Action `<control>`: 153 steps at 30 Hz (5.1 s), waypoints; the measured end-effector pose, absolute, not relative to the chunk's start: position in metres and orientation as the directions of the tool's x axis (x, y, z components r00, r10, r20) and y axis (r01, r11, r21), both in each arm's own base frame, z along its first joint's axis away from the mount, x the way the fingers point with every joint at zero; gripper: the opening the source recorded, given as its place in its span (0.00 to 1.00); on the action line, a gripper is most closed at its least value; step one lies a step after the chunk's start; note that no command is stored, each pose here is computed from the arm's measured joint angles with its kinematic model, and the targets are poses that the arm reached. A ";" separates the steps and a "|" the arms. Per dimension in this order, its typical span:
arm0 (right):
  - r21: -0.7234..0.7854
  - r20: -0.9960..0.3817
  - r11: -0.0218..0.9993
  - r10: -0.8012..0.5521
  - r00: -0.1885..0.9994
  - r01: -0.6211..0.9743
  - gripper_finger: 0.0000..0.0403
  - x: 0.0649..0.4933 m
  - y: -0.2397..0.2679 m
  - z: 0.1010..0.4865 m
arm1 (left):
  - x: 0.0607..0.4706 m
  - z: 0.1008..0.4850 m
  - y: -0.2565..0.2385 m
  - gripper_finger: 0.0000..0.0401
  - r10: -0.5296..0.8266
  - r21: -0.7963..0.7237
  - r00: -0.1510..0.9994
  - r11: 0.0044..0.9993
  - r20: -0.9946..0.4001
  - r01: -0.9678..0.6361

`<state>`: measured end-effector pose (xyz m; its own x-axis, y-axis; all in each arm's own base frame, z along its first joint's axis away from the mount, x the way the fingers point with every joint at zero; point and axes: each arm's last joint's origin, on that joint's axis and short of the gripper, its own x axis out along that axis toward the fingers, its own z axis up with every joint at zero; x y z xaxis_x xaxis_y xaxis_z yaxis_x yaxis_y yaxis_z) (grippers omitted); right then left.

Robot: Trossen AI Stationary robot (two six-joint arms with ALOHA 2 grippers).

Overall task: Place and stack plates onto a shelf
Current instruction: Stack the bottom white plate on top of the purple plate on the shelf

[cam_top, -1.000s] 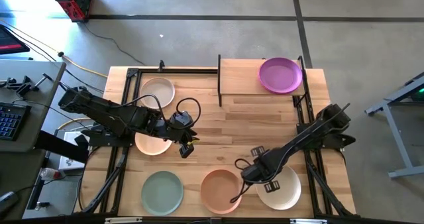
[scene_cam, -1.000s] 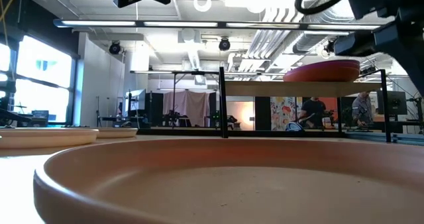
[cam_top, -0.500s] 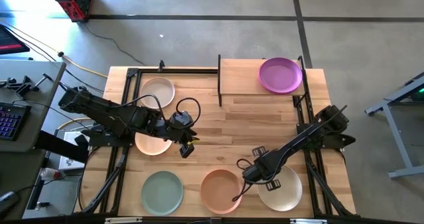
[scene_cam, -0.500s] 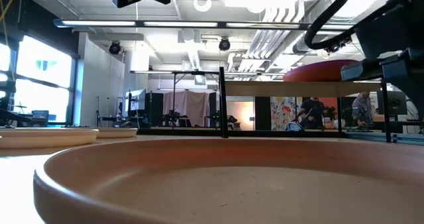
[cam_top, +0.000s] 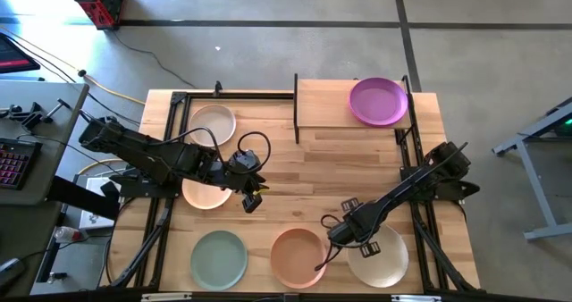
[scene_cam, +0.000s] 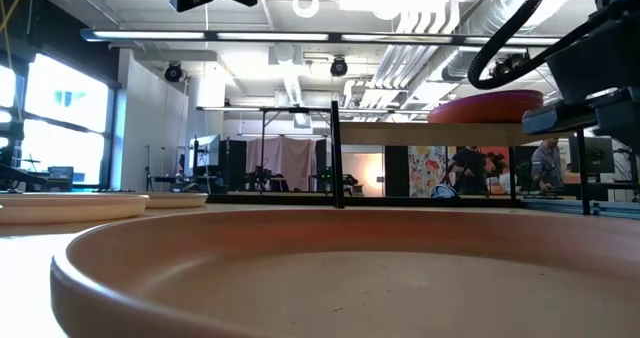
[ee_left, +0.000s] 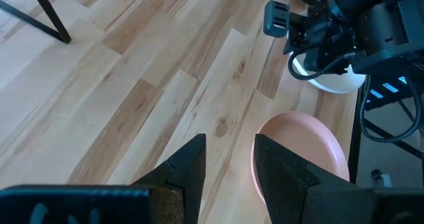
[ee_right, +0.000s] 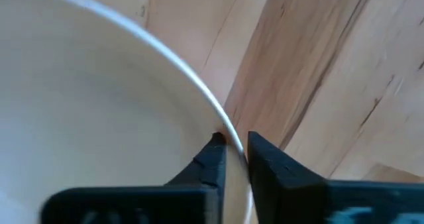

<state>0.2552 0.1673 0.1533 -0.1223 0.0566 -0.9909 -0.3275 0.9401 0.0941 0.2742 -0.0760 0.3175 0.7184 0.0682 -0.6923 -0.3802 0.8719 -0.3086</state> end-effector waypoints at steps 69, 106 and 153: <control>0.348 -0.762 0.546 -0.308 0.569 0.762 0.00 0.156 -0.025 0.345 | 0.272 0.314 -0.065 0.29 0.128 -0.151 0.676 0.929 -0.726 -0.337; 0.516 -0.525 0.066 -0.763 0.376 0.854 0.00 0.089 -0.126 0.375 | 0.263 0.315 0.098 0.29 0.570 0.372 0.444 0.808 -0.691 -0.458; 0.394 -0.863 -0.369 -0.463 0.201 0.842 0.00 0.060 -0.124 0.339 | 0.246 0.312 0.127 0.29 0.590 0.382 0.352 0.773 -0.727 -0.507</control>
